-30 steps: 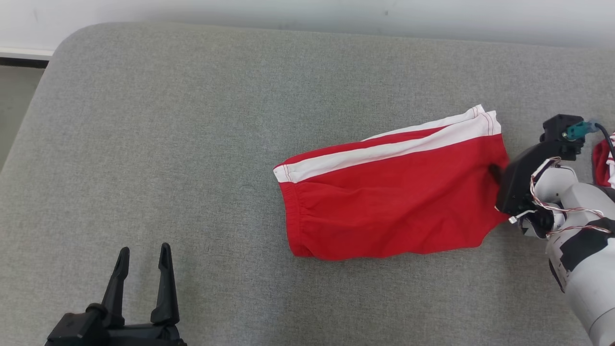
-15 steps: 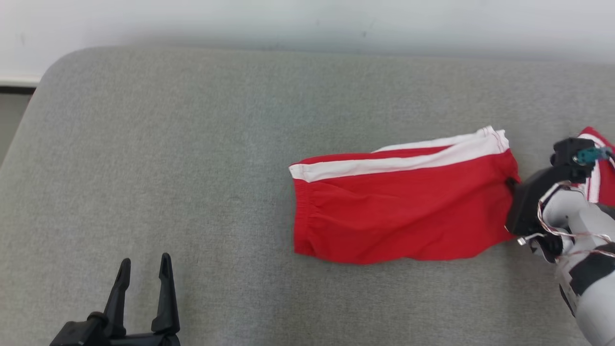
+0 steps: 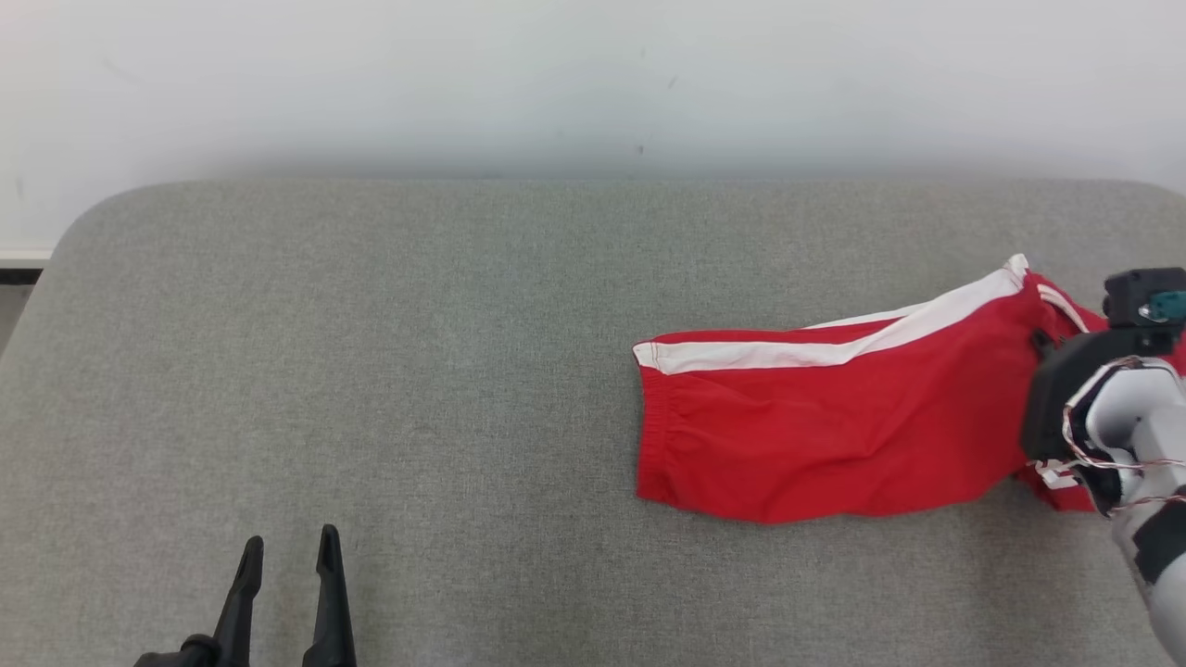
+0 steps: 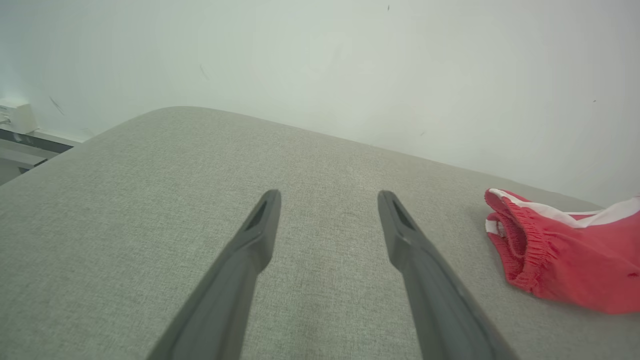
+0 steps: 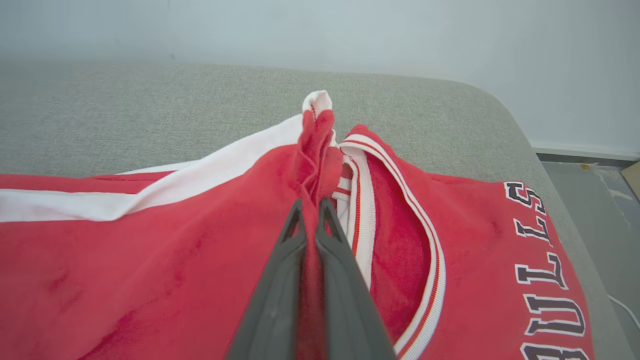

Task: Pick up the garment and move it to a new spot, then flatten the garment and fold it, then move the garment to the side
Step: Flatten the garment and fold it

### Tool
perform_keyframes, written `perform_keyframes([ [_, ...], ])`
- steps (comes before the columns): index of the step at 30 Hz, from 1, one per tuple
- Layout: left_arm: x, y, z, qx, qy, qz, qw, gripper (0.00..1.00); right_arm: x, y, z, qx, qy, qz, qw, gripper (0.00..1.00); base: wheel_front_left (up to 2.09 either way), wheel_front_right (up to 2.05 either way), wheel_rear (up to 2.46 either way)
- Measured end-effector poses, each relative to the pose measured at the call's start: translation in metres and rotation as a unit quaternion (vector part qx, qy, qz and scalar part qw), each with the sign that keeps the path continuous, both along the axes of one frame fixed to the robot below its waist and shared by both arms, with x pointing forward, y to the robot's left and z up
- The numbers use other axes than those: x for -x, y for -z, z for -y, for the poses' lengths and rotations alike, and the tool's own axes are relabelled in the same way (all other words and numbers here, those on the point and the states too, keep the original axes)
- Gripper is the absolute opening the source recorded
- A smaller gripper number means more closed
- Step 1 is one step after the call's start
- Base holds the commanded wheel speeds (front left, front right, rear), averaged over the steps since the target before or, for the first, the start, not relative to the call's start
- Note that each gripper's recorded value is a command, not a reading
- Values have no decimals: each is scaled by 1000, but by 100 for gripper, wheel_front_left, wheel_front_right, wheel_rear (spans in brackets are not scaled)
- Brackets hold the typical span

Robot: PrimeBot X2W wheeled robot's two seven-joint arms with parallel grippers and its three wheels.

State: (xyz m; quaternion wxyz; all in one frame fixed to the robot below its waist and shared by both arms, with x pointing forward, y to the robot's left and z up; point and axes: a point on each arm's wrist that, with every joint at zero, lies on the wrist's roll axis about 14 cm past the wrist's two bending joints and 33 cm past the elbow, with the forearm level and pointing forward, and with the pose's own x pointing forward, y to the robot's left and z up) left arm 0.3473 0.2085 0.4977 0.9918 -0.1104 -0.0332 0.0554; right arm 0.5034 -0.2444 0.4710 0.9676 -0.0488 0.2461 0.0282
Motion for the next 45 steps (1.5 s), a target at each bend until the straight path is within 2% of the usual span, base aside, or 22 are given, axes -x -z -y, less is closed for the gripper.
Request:
perform_keyframes([
  [3,2,-4,1,0,0,7,1000,100,-4,-13,-24,0,-29,20,999,0,0,0,0],
  [6,6,-4,0,1,-3,6,1000,100,-6,-22,-66,-8,-76,29,997,0,0,0,0],
  [13,13,-7,0,6,-8,11,1000,100,10,-26,-143,-8,-172,14,985,0,0,0,0],
  [17,16,-7,1,9,-7,11,1000,100,21,-20,-170,-9,-206,-1,979,0,0,0,0],
  [25,22,-5,-2,10,-16,7,1000,100,44,1,-215,-28,-247,-44,968,0,0,0,0],
  [33,29,-5,-9,11,-26,7,1000,100,51,9,-243,-41,-266,-52,962,0,0,0,0],
  [34,30,-4,-9,11,-27,7,1000,100,52,8,-246,-46,-267,-49,961,81,0,0,0],
  [35,30,-4,-9,11,-28,7,1000,100,51,6,-248,-58,-264,-46,962,100,0,0,0],
  [37,31,-4,-10,11,-30,6,999,100,52,5,-252,-69,-263,-42,961,100,0,0,0],
  [39,30,-4,-10,11,-30,6,999,100,49,-5,-257,-109,-254,-25,961,100,0,0,0],
  [42,29,-4,-9,12,-29,7,999,100,36,-42,-261,-189,-233,42,953,100,0,0,0],
  [45,27,-4,-9,13,-28,7,1000,100,16,-71,-239,-206,-203,108,951,100,0,0,0],
])
